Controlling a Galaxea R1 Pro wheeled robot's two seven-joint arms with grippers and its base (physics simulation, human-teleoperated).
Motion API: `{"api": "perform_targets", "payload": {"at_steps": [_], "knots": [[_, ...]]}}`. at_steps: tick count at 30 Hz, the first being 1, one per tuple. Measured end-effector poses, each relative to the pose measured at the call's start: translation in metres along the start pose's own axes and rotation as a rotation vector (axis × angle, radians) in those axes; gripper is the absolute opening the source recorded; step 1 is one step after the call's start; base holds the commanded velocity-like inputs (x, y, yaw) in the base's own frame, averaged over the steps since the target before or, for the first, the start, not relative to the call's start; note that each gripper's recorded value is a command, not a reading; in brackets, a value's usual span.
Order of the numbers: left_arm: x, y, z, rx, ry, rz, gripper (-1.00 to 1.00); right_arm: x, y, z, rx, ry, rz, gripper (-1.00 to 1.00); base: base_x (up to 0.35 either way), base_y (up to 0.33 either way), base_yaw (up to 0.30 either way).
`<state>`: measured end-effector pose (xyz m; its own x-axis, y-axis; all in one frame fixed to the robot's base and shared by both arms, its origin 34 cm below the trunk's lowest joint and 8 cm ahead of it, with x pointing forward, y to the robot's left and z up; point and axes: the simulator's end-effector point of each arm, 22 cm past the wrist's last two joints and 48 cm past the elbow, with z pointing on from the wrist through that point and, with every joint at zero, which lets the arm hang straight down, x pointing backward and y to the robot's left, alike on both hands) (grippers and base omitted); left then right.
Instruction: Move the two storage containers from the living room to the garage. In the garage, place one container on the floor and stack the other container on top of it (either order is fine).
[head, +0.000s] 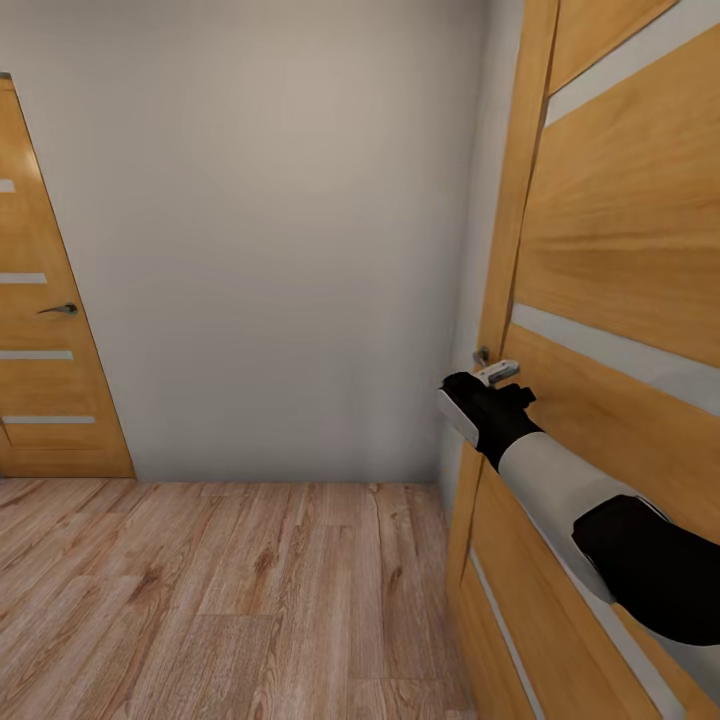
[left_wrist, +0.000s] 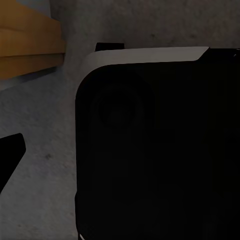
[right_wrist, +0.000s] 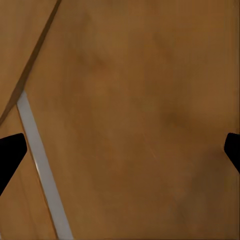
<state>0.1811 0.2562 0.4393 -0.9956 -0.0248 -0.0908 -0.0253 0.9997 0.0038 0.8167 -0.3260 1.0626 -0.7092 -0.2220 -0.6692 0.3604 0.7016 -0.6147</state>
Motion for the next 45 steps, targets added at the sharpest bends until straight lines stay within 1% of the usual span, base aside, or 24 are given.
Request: {"api": "perform_targets", "payload": {"at_steps": [2, 5, 7, 19, 24, 27, 28, 31, 32, 38, 40, 41, 42, 43, 44, 45], "knots": [[0.0, 0.0, 0.0, 0.001, 0.0, 0.0, 1.0, 0.0, -0.002, 0.002, 0.003, 0.0, 0.002, 1.0, 0.0, 0.0, 0.0], [0.0, 0.0, 0.0, 0.001, 0.0, 0.0, 1.0, 0.003, -0.012, 0.009, 0.017, 0.006, 0.008, 1.0, 0.0, 0.0, 0.0], [0.0, 0.0, 0.0, 0.001, 0.0, 0.0, 1.0, 0.006, -0.018, 0.012, 0.033, 0.014, -0.003, 1.0, 0.0, 0.0, 0.0], [0.0, 0.0, 0.0, 0.001, 0.0, 0.0, 1.0, 0.006, -0.019, 0.013, 0.033, 0.014, -0.001, 1.0, 0.0, 0.0, 0.0], [0.0, 0.0, 0.0, 0.002, 0.0, 0.0, 1.0, 0.004, -0.015, 0.008, 0.033, 0.01, -0.014, 1.0, 0.0, 0.0, 0.0], [0.0, 0.0, 0.0, 0.001, 0.0, 0.0, 1.0, -0.002, 0.002, -0.005, 0.005, -0.004, -0.022, 1.0, 0.0, 0.0, 0.0], [0.0, 0.0, 0.0, 0.001, 0.0, 0.0, 1.0, -0.007, 0.016, -0.017, -0.019, -0.016, -0.027, 1.0, 0.0, 0.0, 0.0], [0.0, 0.0, 0.0, 0.0, 0.0, 0.0, 1.0, -0.022, 0.062, -0.06, -0.092, -0.062, -0.048, 1.0, 0.0, 0.0, 0.0], [0.0, 0.0, 0.0, 0.0, 0.0, 0.0, 1.0, -0.025, 0.069, -0.068, -0.102, -0.07, -0.054, 1.0, 0.0, 0.0, 0.0], [0.0, 0.0, 0.0, -0.001, 0.0, 0.0, 1.0, -0.029, 0.067, -0.071, -0.099, -0.08, -0.051, 1.0, 0.0, 0.0, 0.0], [0.0, 0.0, 0.0, -0.001, 0.0, 0.0, 1.0, -0.03, 0.071, -0.074, -0.116, -0.086, -0.038, 1.0, 0.0, 0.0, 0.0], [0.0, 0.0, 0.0, -0.001, 0.0, 0.0, 1.0, -0.028, 0.076, -0.075, -0.136, -0.083, -0.03, 1.0, 0.0, 0.0, 0.0], [0.0, 0.0, 0.0, -0.001, 0.0, 0.0, 1.0, -0.022, 0.086, -0.076, -0.169, -0.073, -0.022, 1.0, 0.0, 0.0, 0.0], [0.0, 0.0, 0.0, -0.001, 0.0, 0.0, 1.0, -0.012, 0.101, -0.076, -0.214, -0.061, -0.01, 1.0, 0.0, 0.0, 0.0], [0.0, 0.0, 0.0, -0.001, 0.0, 0.0, 1.0, -0.006, 0.109, -0.077, -0.237, -0.057, -0.004, 1.0, 0.0, 0.0, 0.0], [0.0, 0.0, 0.0, -0.001, 0.0, 0.0, 1.0, 0.011, 0.136, -0.082, -0.315, -0.054, 0.021, 1.0, 0.0, 0.0, 0.0]]}}
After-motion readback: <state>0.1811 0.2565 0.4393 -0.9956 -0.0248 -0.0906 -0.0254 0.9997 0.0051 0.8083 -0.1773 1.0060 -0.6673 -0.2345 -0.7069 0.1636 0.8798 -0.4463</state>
